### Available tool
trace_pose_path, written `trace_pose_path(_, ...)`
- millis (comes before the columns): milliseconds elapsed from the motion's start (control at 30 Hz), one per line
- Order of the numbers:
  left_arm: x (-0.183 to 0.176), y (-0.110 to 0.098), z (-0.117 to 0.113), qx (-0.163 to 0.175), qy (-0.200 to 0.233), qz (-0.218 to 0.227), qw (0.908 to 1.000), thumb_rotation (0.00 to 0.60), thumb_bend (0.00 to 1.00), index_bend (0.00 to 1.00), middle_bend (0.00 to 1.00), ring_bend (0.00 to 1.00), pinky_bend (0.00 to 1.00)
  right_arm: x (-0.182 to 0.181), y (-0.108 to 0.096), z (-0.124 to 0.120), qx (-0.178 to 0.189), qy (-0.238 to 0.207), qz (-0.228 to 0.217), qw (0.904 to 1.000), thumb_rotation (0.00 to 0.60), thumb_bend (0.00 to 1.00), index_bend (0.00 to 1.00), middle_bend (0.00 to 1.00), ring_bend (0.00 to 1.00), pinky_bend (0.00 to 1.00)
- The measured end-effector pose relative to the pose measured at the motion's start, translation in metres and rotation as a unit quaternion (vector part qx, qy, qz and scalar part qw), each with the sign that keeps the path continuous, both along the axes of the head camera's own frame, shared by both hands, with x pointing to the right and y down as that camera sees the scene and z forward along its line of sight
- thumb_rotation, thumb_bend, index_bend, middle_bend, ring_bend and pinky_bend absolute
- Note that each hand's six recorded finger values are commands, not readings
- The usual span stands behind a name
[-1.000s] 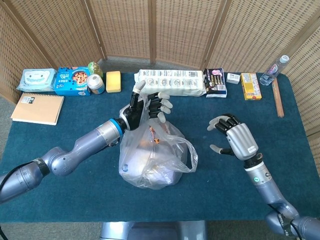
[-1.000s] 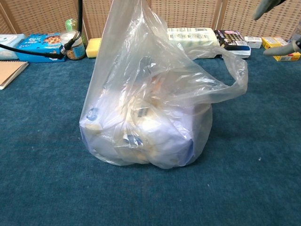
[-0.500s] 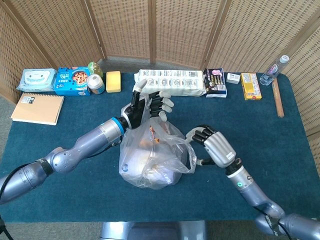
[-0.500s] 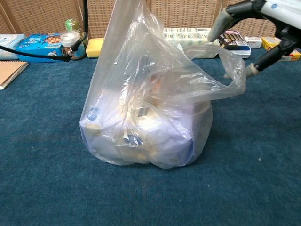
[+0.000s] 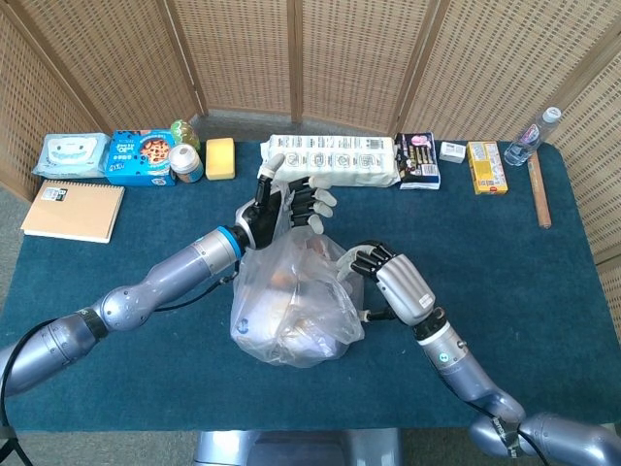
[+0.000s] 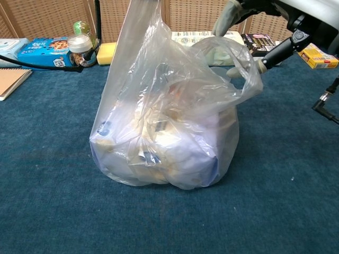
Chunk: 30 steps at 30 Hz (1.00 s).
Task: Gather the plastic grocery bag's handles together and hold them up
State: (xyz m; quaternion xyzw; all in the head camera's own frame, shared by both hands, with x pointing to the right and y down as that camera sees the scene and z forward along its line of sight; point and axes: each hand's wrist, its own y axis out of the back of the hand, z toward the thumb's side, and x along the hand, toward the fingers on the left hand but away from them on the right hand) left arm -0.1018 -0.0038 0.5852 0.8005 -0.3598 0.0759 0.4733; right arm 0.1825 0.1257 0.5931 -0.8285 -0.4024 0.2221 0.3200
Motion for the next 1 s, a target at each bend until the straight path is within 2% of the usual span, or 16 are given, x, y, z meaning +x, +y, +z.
trace_pose_path(267,0.001,0.001,0.001,-0.001,0.001,0.003,1.0,0.0,0.2,0.39,0.47,0.45,0.52,-0.009,0.001,-0.002,-0.036,-0.032,0.003,0.9988,0.6,0.11,0.51,0.38,0.31,0.18)
trace_pose_path(433,0.002,0.001,0.002,-0.001,0.0,0.004,1.0,0.0,0.19,0.4,0.47,0.45,0.52,-0.014,0.002,-0.003,-0.076,-0.06,0.002,0.9953,0.6,0.14,0.51,0.38,0.31,0.18)
trace_pose_path(700,0.003,0.001,0.008,-0.006,-0.005,0.006,1.0,0.0,0.2,0.4,0.47,0.45,0.51,-0.021,0.0,-0.003,-0.099,-0.072,-0.008,0.9925,0.6,0.22,0.38,0.38,0.29,0.17)
trace_pose_path(1000,0.007,-0.001,0.009,-0.002,-0.009,0.006,0.9999,0.0,0.2,0.39,0.47,0.45,0.5,-0.025,-0.004,-0.002,-0.123,-0.111,0.01,0.9861,0.6,0.22,0.36,0.38,0.29,0.15)
